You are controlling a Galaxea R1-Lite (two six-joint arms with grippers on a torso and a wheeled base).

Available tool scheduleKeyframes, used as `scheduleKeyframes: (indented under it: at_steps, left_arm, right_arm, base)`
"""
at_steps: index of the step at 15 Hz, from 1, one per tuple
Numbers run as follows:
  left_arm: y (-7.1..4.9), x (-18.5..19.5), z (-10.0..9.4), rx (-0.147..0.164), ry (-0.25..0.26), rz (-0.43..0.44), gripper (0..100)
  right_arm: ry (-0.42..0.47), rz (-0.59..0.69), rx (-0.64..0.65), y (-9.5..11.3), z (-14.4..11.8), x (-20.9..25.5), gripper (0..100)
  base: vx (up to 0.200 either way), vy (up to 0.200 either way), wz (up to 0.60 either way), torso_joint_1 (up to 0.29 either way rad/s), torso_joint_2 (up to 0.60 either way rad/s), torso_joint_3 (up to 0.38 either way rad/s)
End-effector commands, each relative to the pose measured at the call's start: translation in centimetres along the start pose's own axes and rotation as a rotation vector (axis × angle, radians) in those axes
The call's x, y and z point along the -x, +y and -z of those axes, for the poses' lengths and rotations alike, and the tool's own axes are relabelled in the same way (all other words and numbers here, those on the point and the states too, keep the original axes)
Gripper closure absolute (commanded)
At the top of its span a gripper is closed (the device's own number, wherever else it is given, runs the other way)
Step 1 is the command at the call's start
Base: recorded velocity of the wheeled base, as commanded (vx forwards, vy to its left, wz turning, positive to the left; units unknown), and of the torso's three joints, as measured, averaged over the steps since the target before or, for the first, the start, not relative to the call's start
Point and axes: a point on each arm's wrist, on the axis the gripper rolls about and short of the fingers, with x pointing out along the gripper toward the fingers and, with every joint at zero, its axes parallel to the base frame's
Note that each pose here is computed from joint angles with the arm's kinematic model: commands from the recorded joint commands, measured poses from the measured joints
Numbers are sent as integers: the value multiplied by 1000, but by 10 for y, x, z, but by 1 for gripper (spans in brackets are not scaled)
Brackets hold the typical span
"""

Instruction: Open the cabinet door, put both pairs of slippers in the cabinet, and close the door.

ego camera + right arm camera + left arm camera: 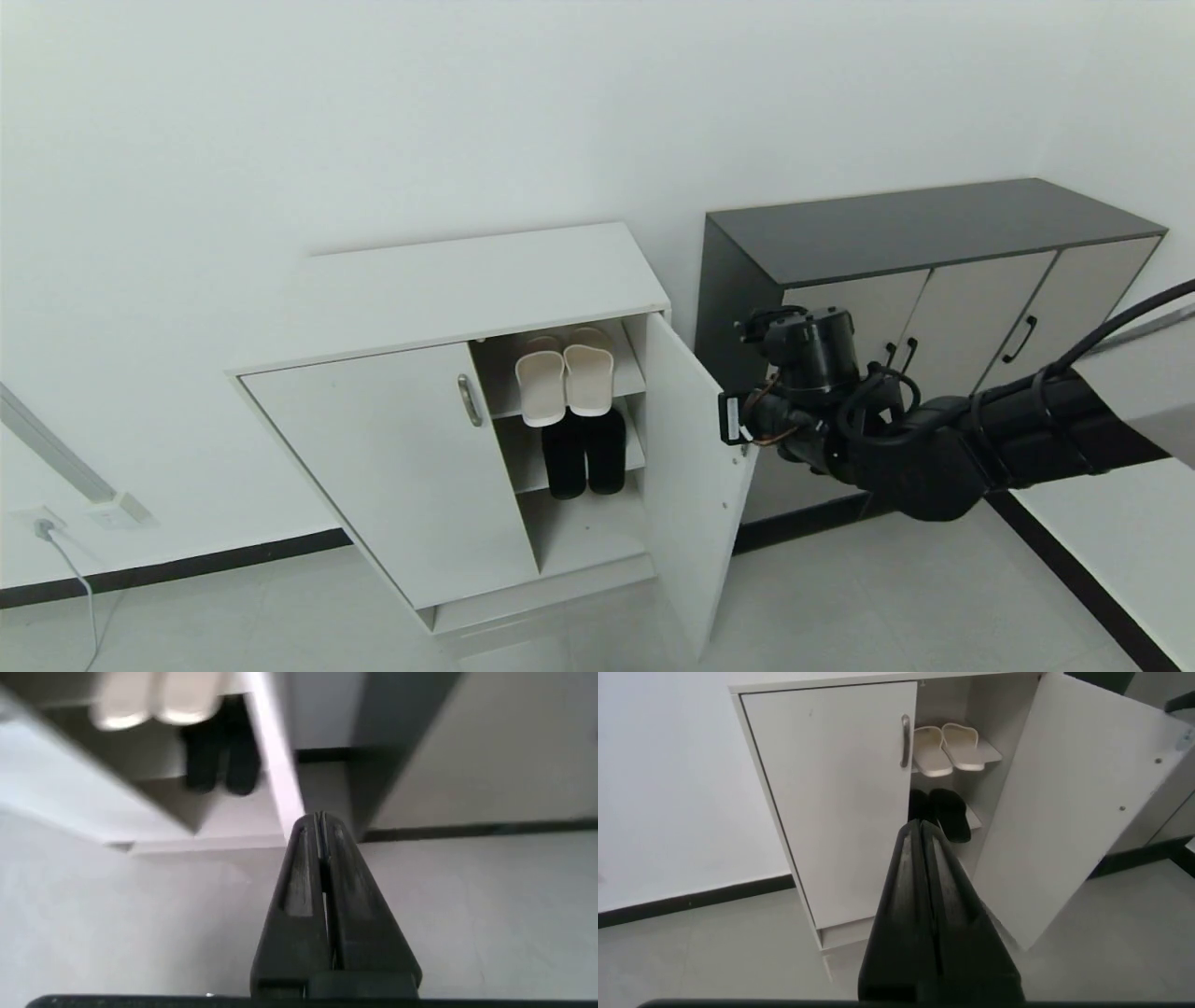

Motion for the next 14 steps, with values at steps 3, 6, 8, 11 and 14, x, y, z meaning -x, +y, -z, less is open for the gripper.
scheduleKeyframes:
  at_steps: [3,6,8,11,14]
  left_arm:
    - [0,0,0,0,0,-2,100]
    - [0,0,0,0,0,-2,100]
    - [0,0,0,0,0,-2,100]
    - [0,0,0,0,0,-2,100]
    - [0,0,0,0,-2,-2,100]
  right_arm:
    - [-59,-85,97,23,10,25,100]
    - [-83,-105,99,23,6,30,100]
    - [-90,-109,97,23,4,33,100]
    - [-94,-116,97,24,3,36,100]
    - [-88,-119,98,25,5,37,100]
  base:
    - [0,0,0,0,0,0]
    - [0,0,0,0,0,0]
    - [0,0,0,0,0,0]
    - [0,0,200,2,1,1]
    - [0,0,600,9,5,2]
